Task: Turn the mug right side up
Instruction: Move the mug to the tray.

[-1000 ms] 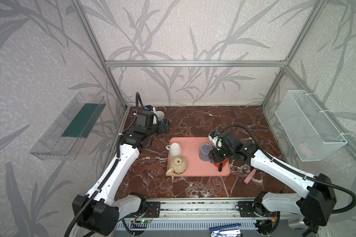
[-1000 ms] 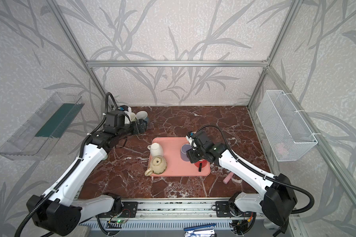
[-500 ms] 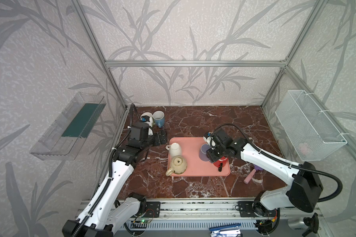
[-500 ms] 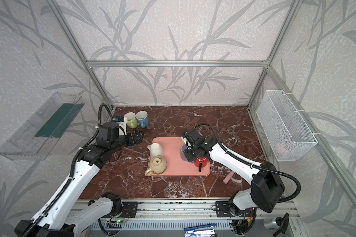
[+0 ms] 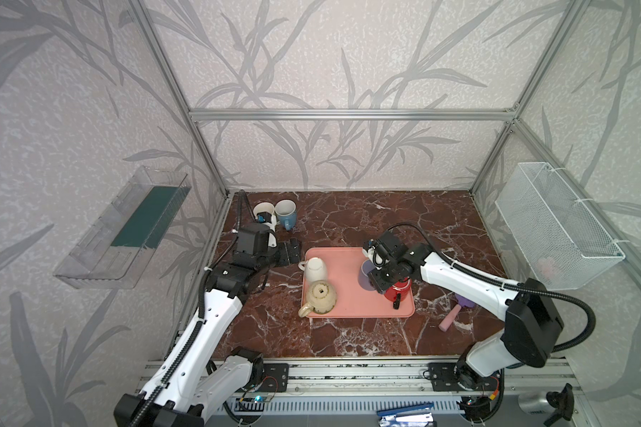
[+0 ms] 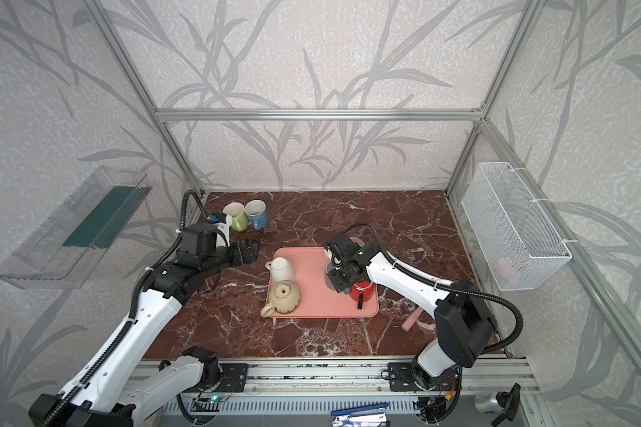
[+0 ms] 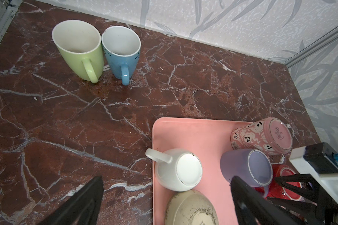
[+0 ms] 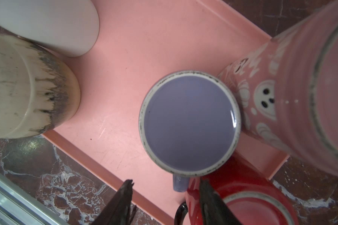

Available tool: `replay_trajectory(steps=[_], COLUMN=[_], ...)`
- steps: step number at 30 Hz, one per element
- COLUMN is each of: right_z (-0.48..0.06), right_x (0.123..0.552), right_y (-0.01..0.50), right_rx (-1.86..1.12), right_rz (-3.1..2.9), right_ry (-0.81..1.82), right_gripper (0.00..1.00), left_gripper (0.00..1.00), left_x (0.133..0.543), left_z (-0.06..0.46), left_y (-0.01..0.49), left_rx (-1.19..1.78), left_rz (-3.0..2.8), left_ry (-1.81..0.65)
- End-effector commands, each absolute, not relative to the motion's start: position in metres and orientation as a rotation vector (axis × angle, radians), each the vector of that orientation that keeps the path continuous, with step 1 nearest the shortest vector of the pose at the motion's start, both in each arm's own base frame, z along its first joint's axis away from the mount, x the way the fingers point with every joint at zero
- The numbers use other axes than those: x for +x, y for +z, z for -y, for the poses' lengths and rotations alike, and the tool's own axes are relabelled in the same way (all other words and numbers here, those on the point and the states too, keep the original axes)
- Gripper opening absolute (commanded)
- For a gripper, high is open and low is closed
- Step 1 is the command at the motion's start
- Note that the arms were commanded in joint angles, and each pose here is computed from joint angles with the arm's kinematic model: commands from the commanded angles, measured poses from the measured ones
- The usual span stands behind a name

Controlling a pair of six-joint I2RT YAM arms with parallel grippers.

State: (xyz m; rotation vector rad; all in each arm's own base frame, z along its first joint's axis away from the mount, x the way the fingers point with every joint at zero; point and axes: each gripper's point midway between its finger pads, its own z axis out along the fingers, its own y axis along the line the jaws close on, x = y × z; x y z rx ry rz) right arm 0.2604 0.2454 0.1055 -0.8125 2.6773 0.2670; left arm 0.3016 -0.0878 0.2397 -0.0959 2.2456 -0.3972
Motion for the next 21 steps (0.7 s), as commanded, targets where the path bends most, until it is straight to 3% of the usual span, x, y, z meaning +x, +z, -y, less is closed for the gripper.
replay_trajectory(steps=[1,21], right_z=[-0.252,-0.289], right_x=[0.261,0.271], right_y=[0.109,0.101], right_rx=[-0.85,-0.935], right_rz=[-2.671,-2.665], right_ry=[0.257,0.262], right_gripper=[0.56,0.57], left_gripper=[0.99,0.99], left_x=[0.298,0.294], left_z=[0.089,0.086], left_y=[0.242,0.243], left_rx=[-0.065,-0.061], left_rz=[-2.231,-2.224], left_ry=[-0.394,-0.379])
